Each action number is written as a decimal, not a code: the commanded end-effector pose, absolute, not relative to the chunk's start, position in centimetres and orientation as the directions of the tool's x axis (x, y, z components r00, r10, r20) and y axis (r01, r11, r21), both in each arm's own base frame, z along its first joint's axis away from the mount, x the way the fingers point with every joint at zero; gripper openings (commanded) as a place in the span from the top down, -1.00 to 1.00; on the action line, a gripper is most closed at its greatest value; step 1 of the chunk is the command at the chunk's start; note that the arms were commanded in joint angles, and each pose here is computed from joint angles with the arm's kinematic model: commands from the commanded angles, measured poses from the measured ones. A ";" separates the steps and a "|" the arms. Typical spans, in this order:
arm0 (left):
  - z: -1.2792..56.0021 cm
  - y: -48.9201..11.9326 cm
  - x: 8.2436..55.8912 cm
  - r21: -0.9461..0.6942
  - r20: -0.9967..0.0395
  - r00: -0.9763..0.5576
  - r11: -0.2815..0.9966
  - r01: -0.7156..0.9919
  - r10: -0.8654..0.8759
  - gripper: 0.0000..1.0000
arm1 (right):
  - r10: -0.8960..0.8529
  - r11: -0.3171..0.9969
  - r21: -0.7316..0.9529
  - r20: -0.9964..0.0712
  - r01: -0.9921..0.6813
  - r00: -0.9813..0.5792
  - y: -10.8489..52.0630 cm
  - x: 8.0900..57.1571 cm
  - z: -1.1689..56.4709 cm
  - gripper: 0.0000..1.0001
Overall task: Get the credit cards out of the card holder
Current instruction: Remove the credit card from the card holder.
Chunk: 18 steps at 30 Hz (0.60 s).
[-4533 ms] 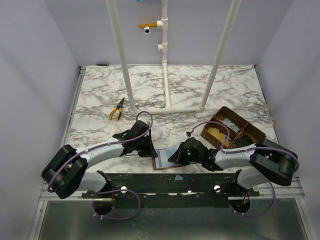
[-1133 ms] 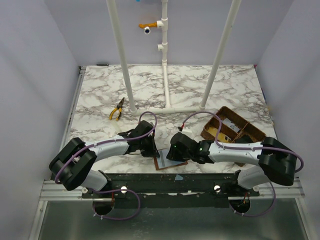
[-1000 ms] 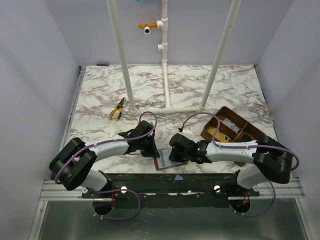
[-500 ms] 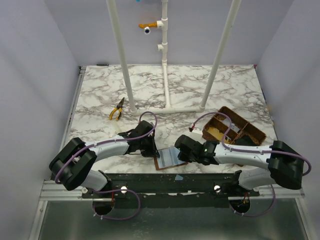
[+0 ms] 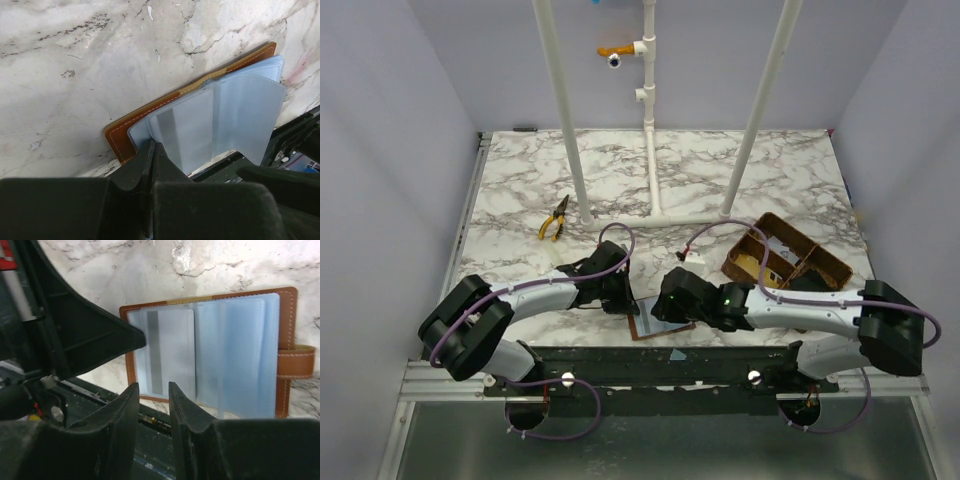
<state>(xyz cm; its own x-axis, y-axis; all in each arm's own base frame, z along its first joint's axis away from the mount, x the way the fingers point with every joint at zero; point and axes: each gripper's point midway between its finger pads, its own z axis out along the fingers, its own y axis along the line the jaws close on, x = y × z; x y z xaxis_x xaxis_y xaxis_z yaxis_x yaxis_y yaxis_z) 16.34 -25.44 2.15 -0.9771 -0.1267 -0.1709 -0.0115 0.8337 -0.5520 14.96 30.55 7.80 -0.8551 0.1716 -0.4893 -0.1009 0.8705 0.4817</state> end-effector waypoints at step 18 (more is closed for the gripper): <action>-0.4 -23.4 14.7 -0.460 -0.136 -0.987 0.888 -0.016 -0.089 1.00 | 0.226 0.761 0.648 -0.295 -0.020 -0.928 30.1 14.9 2.3 0.27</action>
